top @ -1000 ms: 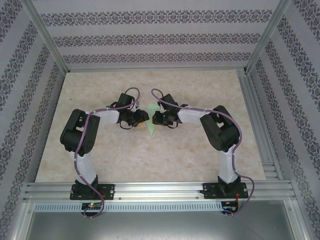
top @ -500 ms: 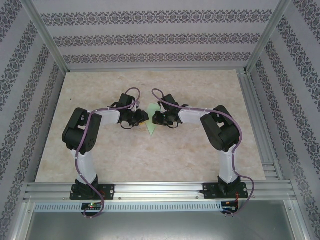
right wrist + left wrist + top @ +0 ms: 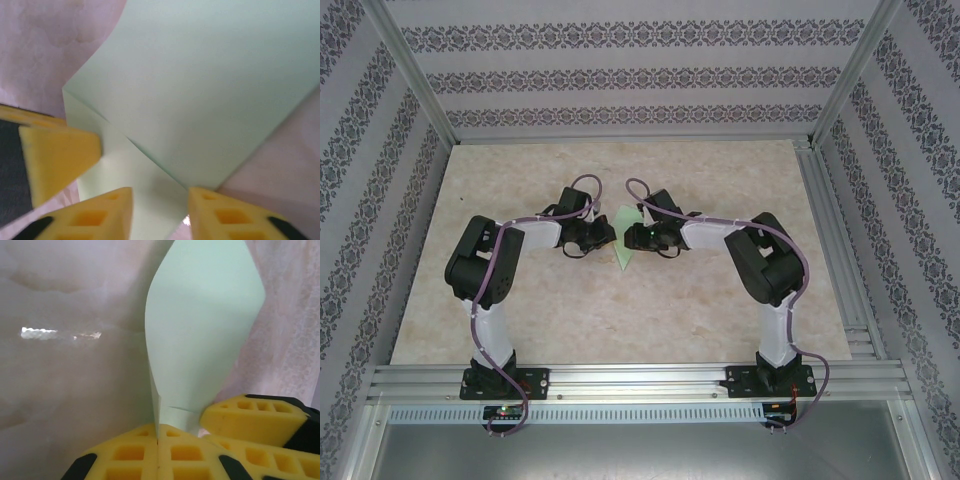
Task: Fold a paper plane with a square sheet of paper (pick it up from the middle)
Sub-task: Fold the wing for the fifth time at the center of the table.
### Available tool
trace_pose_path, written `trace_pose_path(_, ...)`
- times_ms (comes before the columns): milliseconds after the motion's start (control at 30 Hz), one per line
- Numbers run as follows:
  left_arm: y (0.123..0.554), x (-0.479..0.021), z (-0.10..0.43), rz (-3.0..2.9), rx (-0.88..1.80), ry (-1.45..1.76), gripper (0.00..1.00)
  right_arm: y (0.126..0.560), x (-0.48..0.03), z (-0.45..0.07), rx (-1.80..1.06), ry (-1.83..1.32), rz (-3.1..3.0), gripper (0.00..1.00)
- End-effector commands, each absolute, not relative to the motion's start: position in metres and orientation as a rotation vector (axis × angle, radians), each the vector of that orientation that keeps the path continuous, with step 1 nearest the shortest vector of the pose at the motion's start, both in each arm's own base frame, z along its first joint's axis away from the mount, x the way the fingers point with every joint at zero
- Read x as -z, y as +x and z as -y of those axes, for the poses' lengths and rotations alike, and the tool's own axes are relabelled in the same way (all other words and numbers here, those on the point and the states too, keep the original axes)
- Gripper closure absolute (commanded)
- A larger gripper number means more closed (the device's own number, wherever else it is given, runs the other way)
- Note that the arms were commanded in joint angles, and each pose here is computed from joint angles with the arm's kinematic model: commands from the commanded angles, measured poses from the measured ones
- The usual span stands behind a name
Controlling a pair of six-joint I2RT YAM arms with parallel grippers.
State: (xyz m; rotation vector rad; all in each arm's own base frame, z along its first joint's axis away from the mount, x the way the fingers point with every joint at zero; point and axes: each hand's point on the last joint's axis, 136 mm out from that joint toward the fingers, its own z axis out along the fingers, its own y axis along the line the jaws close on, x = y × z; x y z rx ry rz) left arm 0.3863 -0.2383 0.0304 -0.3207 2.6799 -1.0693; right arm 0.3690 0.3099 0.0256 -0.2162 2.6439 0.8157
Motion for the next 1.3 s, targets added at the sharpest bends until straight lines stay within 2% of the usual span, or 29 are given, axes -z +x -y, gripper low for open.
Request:
trace_pose_path(0, 0.384, -0.036, 0.235, -2.658, 0.991, -0.334, 0.97, 0.384, -0.061, -0.299, -0.768, -0.284, -2.499, 0.55)
trace_pose_path(67, 0.381, -0.039, 0.237, -2.657, 0.943, -0.357, 0.97, 0.386, -0.075, -0.294, -0.738, -0.324, -2.426, 0.46)
trace_pose_path(167, 0.377, -0.044, 0.24, -2.639, 0.881, -0.406, 0.97, 0.382, -0.088, -0.284, -0.659, -0.389, -2.333, 0.38)
trace_pose_path(300, 0.373, -0.05, 0.244, -2.615, 0.819, -0.492, 0.96, 0.369, -0.102, -0.277, -0.476, -0.503, -2.179, 0.36)
trace_pose_path(567, 0.369, -0.052, 0.245, -2.605, 0.779, -0.62, 0.95, 0.336, -0.082, -0.309, -0.45, -0.792, -2.016, 0.43)
trace_pose_path(800, 0.367, -0.049, 0.246, -2.614, 0.782, -0.635, 0.95, 0.32, -0.062, -0.329, -0.489, -0.889, -1.979, 0.46)
trace_pose_path(1267, 0.365, -0.047, 0.25, -2.621, 0.821, -0.658, 0.9, 0.319, -0.029, -0.339, -0.442, -0.965, -2.008, 0.68)
